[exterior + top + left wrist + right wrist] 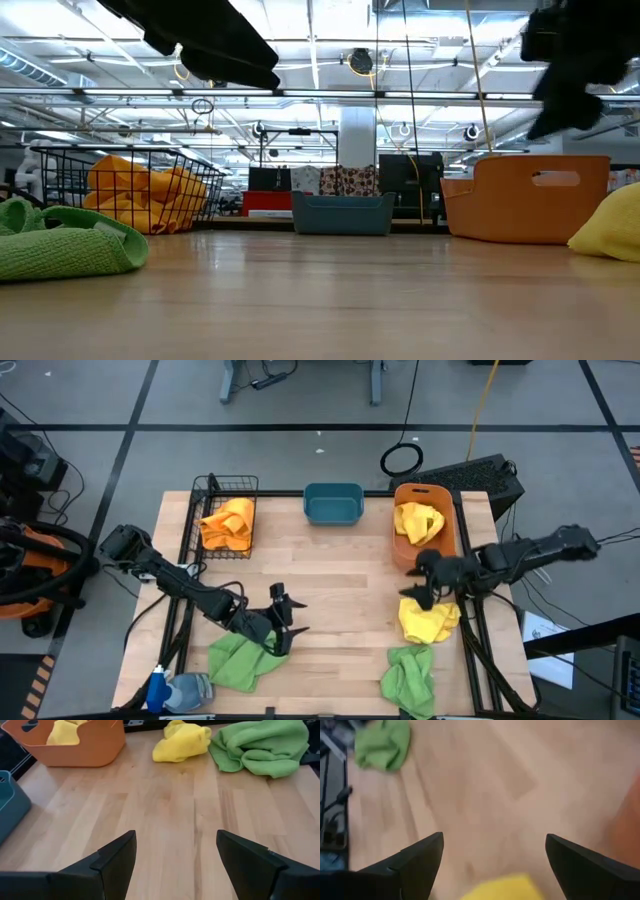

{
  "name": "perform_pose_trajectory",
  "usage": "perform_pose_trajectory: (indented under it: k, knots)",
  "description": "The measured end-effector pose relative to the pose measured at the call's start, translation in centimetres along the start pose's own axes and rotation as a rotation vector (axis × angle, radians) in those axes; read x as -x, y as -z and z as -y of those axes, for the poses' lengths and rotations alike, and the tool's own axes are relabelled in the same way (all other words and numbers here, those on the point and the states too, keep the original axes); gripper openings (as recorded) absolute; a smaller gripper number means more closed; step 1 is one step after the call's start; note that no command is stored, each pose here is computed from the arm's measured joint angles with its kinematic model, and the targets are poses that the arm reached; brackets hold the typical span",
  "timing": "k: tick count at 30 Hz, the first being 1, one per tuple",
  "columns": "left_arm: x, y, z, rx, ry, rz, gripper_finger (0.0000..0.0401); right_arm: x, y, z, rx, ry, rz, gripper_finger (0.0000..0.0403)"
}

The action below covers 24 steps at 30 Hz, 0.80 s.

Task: Sort microfiber towel by color & place in baskets
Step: Put the yellow microfiber cloth into the orange bin

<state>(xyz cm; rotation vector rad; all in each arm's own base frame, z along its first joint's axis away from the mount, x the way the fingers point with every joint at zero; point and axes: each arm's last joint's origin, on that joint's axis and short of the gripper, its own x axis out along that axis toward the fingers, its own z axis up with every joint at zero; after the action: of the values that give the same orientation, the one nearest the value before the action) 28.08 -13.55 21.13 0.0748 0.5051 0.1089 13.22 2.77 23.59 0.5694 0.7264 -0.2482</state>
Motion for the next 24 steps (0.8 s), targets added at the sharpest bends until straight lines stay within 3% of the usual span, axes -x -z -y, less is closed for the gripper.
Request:
perform_pose_trajectory:
  k: [5,12,16,24]
  knots:
    - [-0.2,-0.1,-0.3,0.001,-0.011,0.001,0.0280,-0.6,2.4,-1.2,-0.060,0.024,-0.165,0.0341]
    - [-0.5,-0.2,-0.9,0.007,-0.029,-0.001,0.0280,-2.5,6.3,-2.0,-0.099,0.250,-0.492,0.0341]
    - [-0.6,-0.3,-1.1,-0.017,-0.034,0.001,0.0280,-3.9,7.7,-2.5,-0.135,0.373,-0.499,0.0341]
    - [-0.8,-0.3,-1.4,-0.031,-0.037,-0.001,0.0280,-6.5,9.3,-3.2,-0.090,0.451,-0.484,0.0341]
